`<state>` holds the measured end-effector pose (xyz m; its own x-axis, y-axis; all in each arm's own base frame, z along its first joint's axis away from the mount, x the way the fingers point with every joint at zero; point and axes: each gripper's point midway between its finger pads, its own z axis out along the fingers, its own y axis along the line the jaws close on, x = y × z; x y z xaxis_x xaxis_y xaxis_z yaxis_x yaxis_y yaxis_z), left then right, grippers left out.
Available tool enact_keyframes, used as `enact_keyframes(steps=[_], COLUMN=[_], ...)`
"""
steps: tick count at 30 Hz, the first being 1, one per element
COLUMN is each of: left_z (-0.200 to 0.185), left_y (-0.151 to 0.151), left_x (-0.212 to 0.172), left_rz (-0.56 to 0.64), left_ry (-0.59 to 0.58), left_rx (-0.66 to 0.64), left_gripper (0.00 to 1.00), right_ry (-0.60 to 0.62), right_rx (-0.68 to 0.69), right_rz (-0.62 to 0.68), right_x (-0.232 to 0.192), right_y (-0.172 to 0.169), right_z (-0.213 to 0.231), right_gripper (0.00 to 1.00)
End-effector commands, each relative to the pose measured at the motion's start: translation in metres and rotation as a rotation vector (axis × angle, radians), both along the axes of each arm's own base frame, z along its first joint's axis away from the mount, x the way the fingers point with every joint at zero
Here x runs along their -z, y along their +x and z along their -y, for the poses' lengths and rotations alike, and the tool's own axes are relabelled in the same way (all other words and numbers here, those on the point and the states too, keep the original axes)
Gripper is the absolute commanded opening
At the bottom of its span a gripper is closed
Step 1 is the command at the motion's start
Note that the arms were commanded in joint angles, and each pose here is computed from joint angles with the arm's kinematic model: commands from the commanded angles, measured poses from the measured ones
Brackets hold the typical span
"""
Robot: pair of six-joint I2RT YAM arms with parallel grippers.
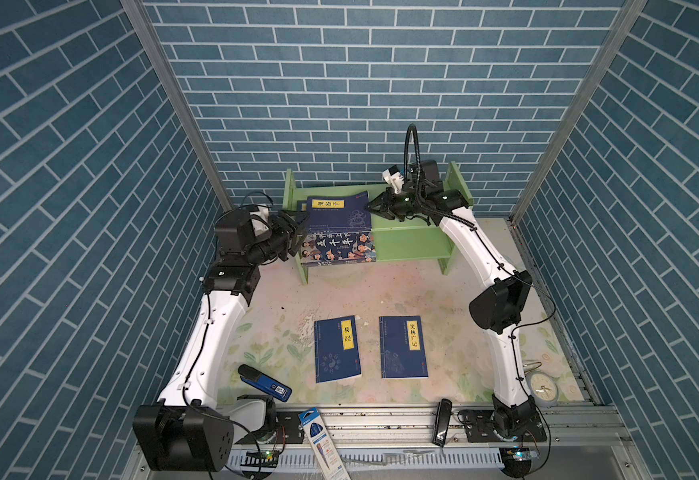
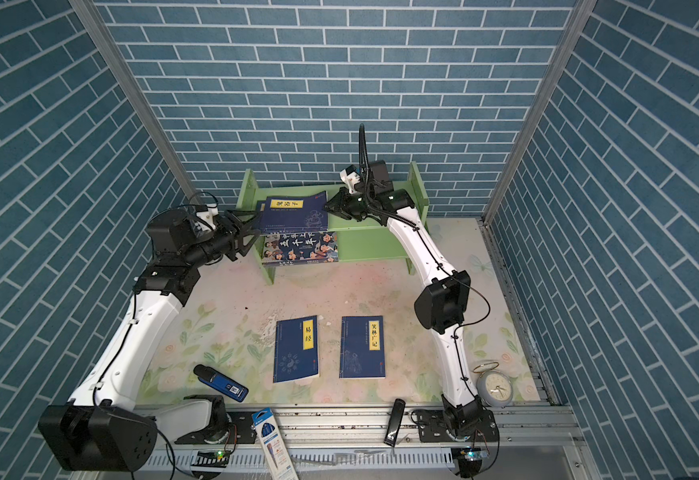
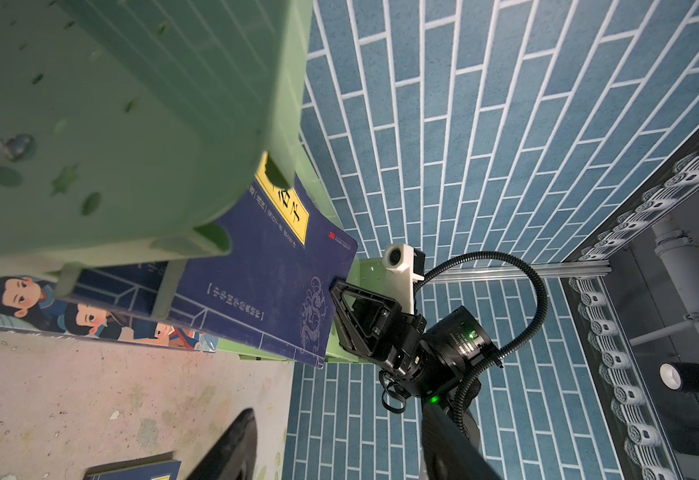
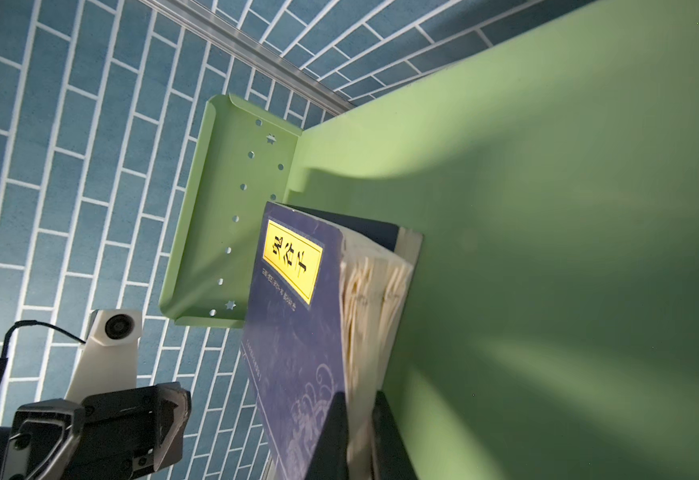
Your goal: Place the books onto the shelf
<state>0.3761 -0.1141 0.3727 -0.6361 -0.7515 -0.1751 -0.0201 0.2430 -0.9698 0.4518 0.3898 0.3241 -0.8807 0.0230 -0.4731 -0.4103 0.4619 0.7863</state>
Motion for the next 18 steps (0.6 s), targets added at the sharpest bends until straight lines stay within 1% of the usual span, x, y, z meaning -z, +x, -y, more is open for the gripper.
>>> enact_keyframes(steps=[1,12,18], left_z=[-0.004,-0.004,-0.004], left_y=[-0.001,-0.001,0.0], left_x=[-0.008,-0.01,-0.01], left_rz=[0.025,0.028,0.028], left_ry=[0.013,0.01,0.008], left_rx=[-0.01,-0.011,-0.011], left_gripper=[0.65,0.65,0.65], right_ry=[0.008,0.041,0.044], right_rx=[-0.054,-0.051,-0.024], right_rz=[0.044,0.027,0.02], right_x=[-0.008,-0.002,0.0], right_y=[-0.01,-0.002,0.005], right_z=[-0.006,-0.022,-0.024], right_gripper=[0.11,0.13,0.13])
